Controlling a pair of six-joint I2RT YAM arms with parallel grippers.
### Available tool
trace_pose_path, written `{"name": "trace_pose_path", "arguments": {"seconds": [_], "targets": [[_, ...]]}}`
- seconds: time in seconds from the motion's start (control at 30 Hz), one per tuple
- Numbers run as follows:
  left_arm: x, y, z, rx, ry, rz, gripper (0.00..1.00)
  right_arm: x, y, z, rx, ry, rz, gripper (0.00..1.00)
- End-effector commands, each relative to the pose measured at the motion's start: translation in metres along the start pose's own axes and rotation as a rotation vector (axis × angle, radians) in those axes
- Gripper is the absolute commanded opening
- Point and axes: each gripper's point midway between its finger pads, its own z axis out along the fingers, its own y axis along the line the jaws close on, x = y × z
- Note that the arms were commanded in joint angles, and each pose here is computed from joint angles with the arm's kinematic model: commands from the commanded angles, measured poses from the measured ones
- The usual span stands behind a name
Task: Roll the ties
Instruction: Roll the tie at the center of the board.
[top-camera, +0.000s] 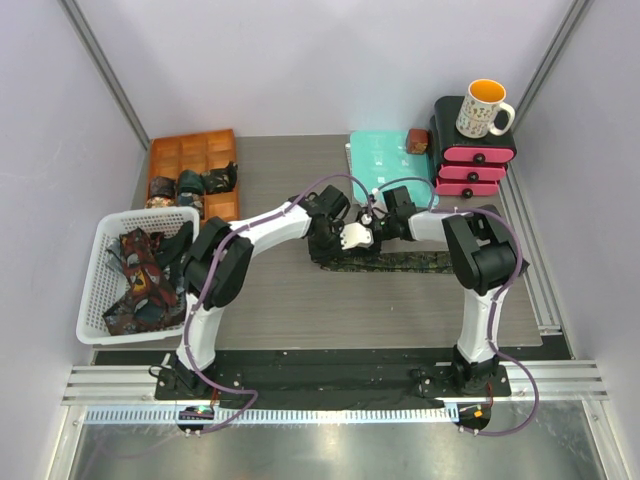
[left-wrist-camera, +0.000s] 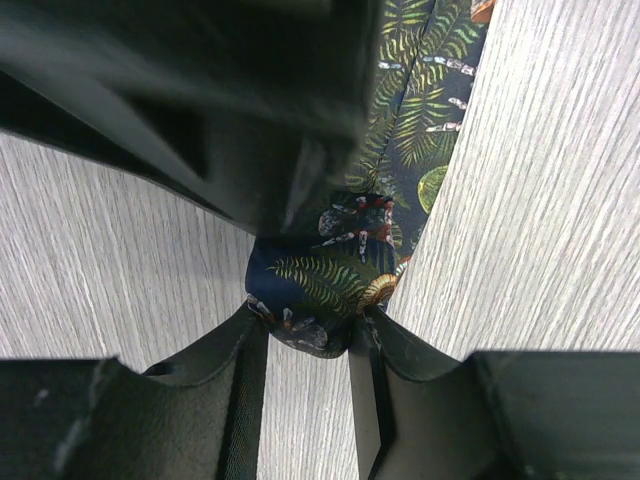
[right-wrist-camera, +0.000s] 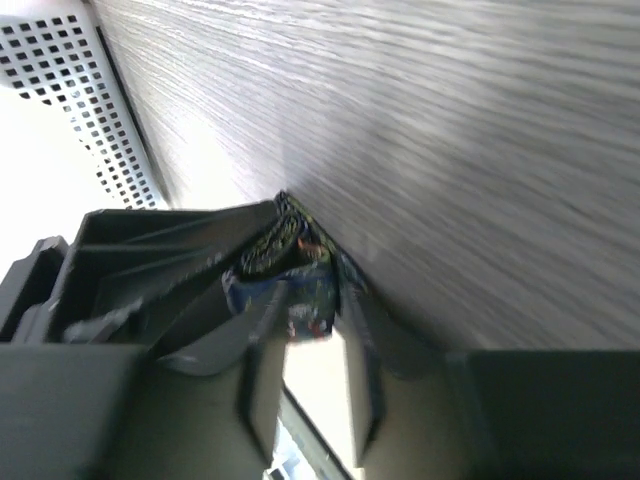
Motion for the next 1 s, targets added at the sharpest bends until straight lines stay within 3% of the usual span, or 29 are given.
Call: {"name": "trace_pose_path", "arguments": {"seconds": [0.0,0.37,0.67,0.83,0.97], "targets": [[0.040,-0.026,0.032,0.109,0.147,-0.012,0.27,-0.009,0.022,-0.032,-0.021,-0.008,-0.025,0.38],[0.038,-0.026,0.031,0.114,0.142,-0.004,0.28,-0.003,0.047,-0.021,-0.118,-0.028,0.005,0.47],[0.038,-0.026,0.031,0.111,0.139,-0.007,0.28,0.011,0.038,-0.006,-0.138,-0.012,0.083,0.47],[0.039,-0.026,0.030,0.111,0.141,-0.014,0.28,0.006,0.038,-0.014,-0.203,-0.084,0.183,0.44],[0.040,-0.026,0.030,0.111,0.143,-0.015,0.28,0.000,0.040,-0.021,-0.220,-0.108,0.174,0.43]]}}
